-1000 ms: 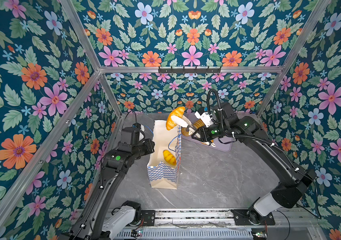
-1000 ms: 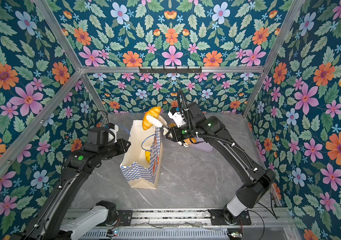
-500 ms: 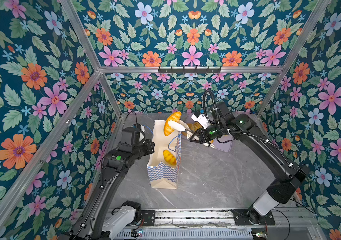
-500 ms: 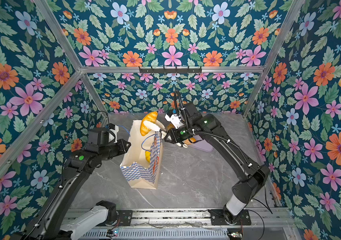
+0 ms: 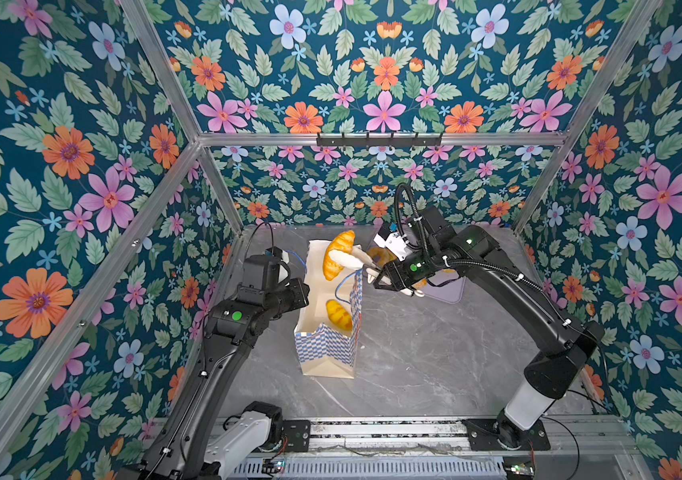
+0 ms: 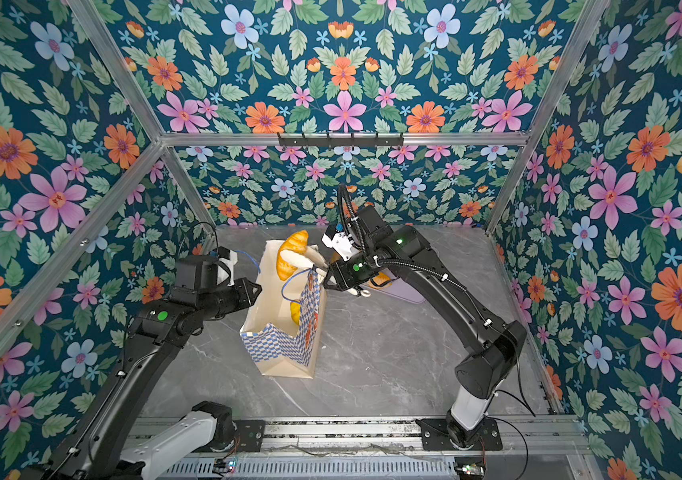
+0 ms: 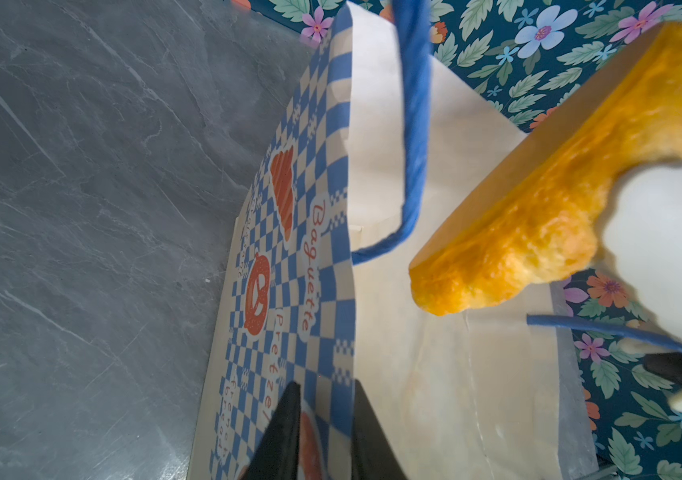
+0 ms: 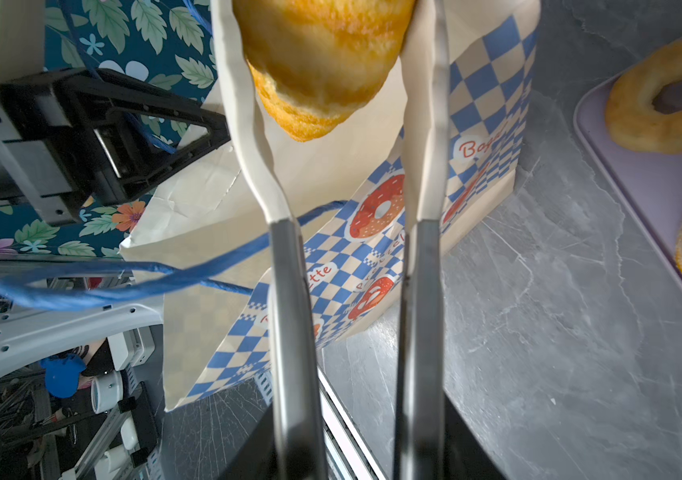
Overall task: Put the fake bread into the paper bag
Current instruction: 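Carry the croissant with the tongs over the open paper bag, then open the tongs to drop the croissant into the paper bag, then move the tongs back over the bread tray with the right gripper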
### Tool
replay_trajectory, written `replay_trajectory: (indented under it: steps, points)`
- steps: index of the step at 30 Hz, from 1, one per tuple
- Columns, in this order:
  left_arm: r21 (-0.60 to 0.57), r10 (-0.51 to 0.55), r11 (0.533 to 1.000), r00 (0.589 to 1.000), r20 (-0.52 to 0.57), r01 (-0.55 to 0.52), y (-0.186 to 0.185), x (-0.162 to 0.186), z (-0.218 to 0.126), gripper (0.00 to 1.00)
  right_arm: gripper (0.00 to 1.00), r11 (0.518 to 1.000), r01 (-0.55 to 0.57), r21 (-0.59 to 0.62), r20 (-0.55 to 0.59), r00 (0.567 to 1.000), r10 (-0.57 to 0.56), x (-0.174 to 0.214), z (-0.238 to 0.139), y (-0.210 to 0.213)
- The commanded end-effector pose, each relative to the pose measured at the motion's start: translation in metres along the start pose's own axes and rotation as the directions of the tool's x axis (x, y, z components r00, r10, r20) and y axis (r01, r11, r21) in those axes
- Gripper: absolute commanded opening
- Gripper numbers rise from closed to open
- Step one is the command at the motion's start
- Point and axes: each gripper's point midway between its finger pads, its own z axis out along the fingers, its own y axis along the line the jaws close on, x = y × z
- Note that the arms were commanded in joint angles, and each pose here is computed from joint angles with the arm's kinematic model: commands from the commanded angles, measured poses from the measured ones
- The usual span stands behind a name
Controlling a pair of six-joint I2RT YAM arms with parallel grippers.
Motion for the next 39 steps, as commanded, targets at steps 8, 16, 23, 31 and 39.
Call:
replay_trajectory:
  steps: [8,16,23,31,39]
  points:
    - [0.007,0.002,1.000,1.000,0.020,-0.002,-0.001,-0.003,-0.002,0.23,0.51,0.999,0.038,0.015,0.008,0.999,-0.038,-0.003,0.000,0.002]
    - [0.007,0.001,1.000,1.000,0.018,-0.002,-0.001,-0.003,-0.002,0.23,0.51,0.999,0.042,0.027,0.026,0.999,-0.042,-0.006,-0.002,0.002]
    - [0.007,0.000,1.000,1.000,0.018,-0.001,-0.001,-0.004,-0.002,0.23,0.49,0.998,0.032,0.050,0.071,0.997,-0.036,-0.013,-0.007,0.001]
    - [0.010,0.003,1.000,1.000,0.022,-0.003,-0.003,-0.005,-0.003,0.23,0.48,0.994,0.025,0.104,0.187,0.981,-0.044,-0.028,-0.032,0.002]
    - [0.012,0.003,1.000,1.000,0.022,-0.003,-0.004,-0.006,-0.004,0.23,0.47,0.989,0.015,0.150,0.317,0.946,-0.063,-0.036,-0.057,0.001]
